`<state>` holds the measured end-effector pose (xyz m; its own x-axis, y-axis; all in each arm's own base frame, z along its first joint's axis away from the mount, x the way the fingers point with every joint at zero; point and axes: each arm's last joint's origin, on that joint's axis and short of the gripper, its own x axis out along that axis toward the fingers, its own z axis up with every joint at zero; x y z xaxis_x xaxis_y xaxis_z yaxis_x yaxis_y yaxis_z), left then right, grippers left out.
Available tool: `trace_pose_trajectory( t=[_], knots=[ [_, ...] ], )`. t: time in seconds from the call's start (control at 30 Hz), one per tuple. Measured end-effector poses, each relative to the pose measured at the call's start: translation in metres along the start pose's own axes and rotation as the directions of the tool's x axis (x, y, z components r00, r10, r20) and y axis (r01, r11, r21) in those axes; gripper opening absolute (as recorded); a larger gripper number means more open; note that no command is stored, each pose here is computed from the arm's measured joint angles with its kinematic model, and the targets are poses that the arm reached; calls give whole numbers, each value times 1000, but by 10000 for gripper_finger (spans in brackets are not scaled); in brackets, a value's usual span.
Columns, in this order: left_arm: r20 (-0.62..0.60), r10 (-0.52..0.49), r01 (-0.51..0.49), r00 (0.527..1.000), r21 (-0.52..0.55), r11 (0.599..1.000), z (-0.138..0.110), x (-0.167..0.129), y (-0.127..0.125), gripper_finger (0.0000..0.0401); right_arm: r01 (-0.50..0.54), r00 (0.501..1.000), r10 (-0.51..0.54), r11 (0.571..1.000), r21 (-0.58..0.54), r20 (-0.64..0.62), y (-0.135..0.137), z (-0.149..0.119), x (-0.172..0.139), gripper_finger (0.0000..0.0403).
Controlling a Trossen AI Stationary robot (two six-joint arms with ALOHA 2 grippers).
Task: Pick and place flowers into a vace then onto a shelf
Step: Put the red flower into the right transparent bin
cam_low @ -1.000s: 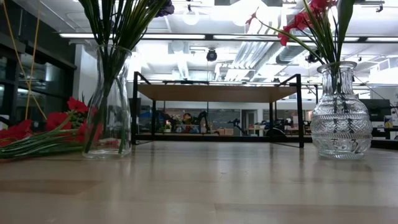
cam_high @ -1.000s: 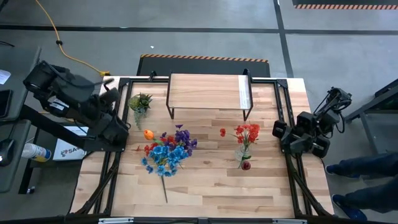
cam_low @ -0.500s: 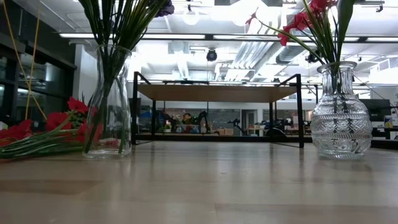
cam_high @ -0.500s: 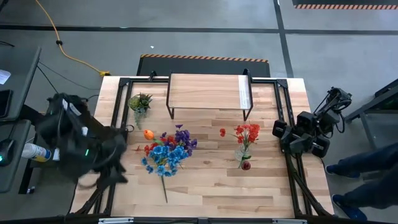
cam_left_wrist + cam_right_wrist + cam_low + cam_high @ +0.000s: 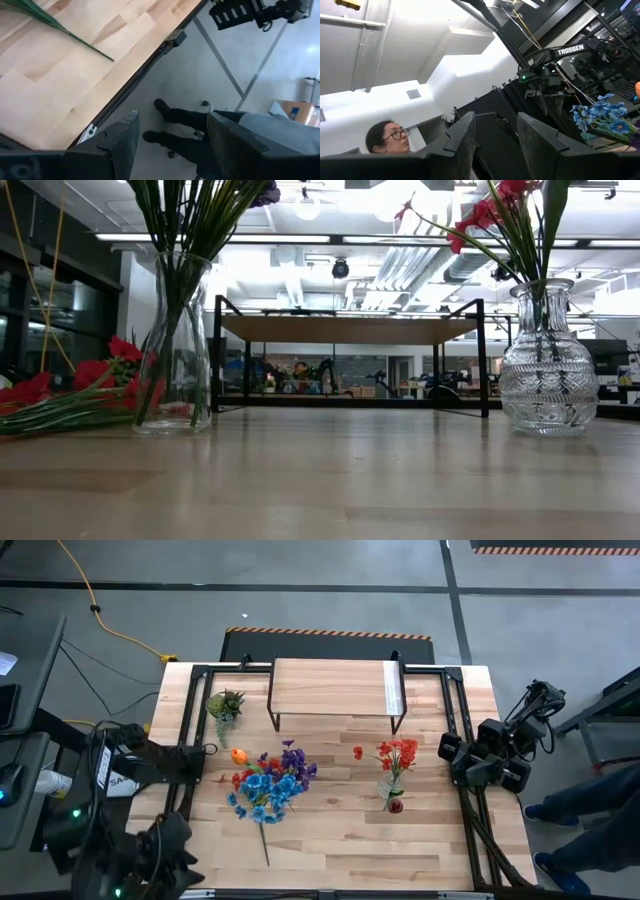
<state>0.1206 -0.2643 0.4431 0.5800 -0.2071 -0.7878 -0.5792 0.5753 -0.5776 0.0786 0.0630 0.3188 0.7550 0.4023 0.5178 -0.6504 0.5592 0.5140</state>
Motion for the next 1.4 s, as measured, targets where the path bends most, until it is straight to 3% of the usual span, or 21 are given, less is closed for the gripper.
trace_pose_trajectory(
  t=[0.73, 1.4],
  knots=[
    [53, 114, -112, 992, -53, 992, -38, 61, -13, 266, -4, 1000, 4, 1000, 9, 7, 0, 1, 0, 138],
    [160, 271, -233, 949, -218, 948, -69, 123, -9, 266, 38, 998, -38, 999, 3, 39, -1, 2, 0, 138]
  ],
)
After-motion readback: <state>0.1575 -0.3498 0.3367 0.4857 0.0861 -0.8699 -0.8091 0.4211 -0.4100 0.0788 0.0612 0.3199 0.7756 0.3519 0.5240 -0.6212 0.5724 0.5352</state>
